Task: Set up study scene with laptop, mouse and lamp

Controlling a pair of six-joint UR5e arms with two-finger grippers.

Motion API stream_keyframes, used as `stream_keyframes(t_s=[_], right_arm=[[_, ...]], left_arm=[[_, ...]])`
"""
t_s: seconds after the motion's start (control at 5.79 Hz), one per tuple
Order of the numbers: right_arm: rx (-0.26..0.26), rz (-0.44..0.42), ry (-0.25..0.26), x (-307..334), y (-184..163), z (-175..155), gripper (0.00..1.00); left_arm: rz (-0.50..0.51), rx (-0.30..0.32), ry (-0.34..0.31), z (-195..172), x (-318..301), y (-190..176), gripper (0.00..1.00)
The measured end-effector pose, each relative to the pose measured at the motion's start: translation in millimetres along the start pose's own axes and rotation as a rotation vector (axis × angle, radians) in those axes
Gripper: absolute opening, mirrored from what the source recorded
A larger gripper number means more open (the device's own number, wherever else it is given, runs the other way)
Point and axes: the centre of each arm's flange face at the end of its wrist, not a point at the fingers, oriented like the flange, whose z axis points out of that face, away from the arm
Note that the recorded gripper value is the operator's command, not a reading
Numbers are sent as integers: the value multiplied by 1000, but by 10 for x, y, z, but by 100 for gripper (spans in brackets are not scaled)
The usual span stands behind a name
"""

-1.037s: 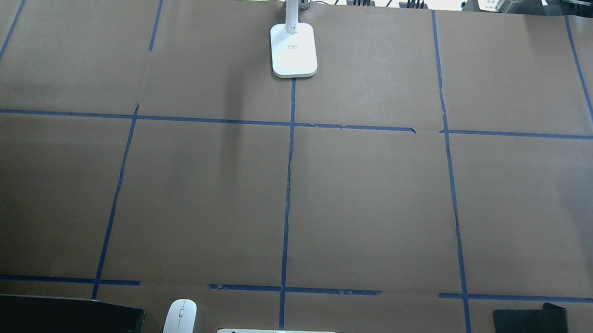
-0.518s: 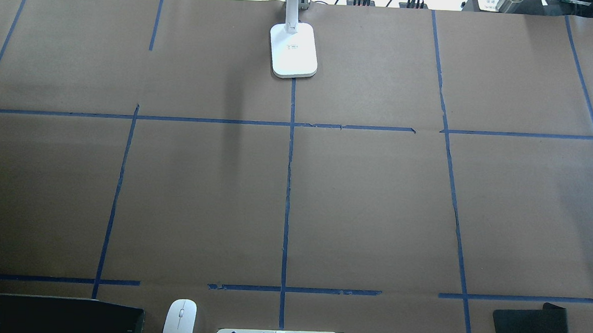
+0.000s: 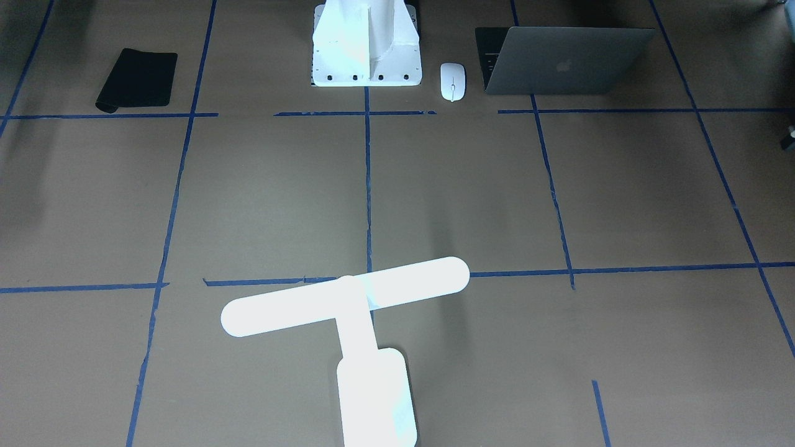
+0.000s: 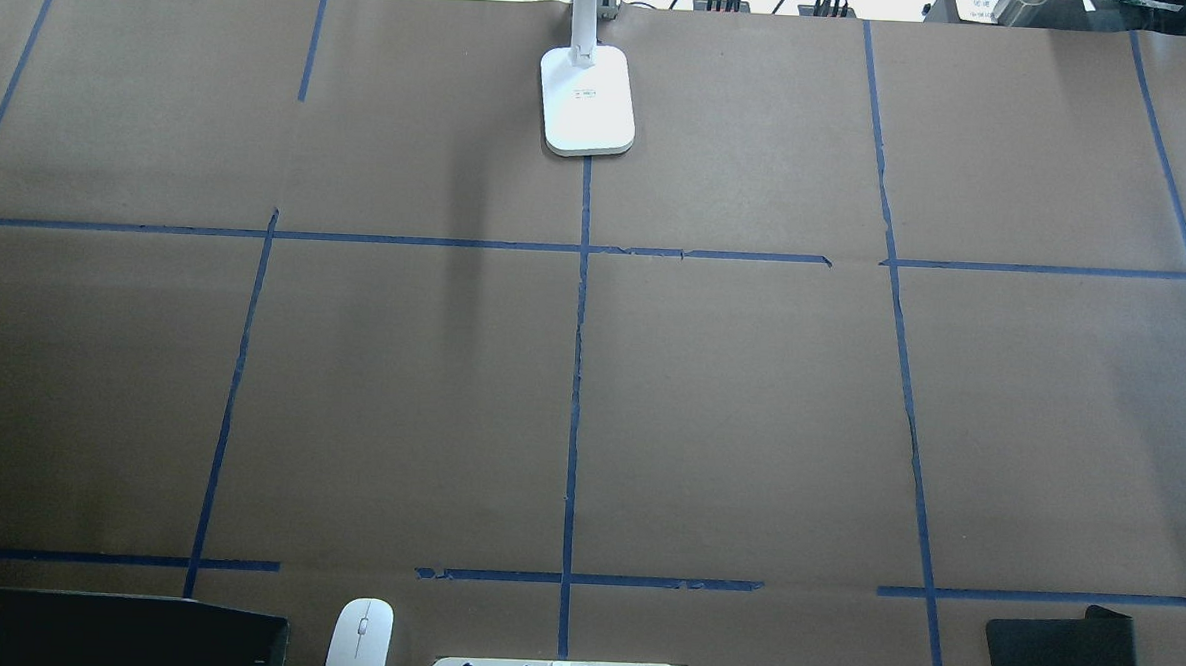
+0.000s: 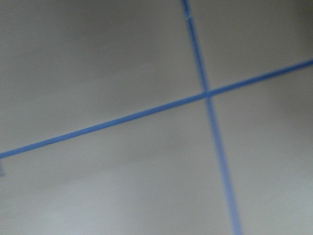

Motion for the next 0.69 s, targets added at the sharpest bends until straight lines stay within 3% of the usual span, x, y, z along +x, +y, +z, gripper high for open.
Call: stream_keyframes(t_s=[0.35, 0.69], right_arm=[[17, -16, 2, -14, -22, -17, 100], [18, -18, 4, -14, -13, -16, 100]], left_arm=[[222, 61, 107, 229, 667, -52, 100], [378, 81, 213, 217, 1509, 193, 100]])
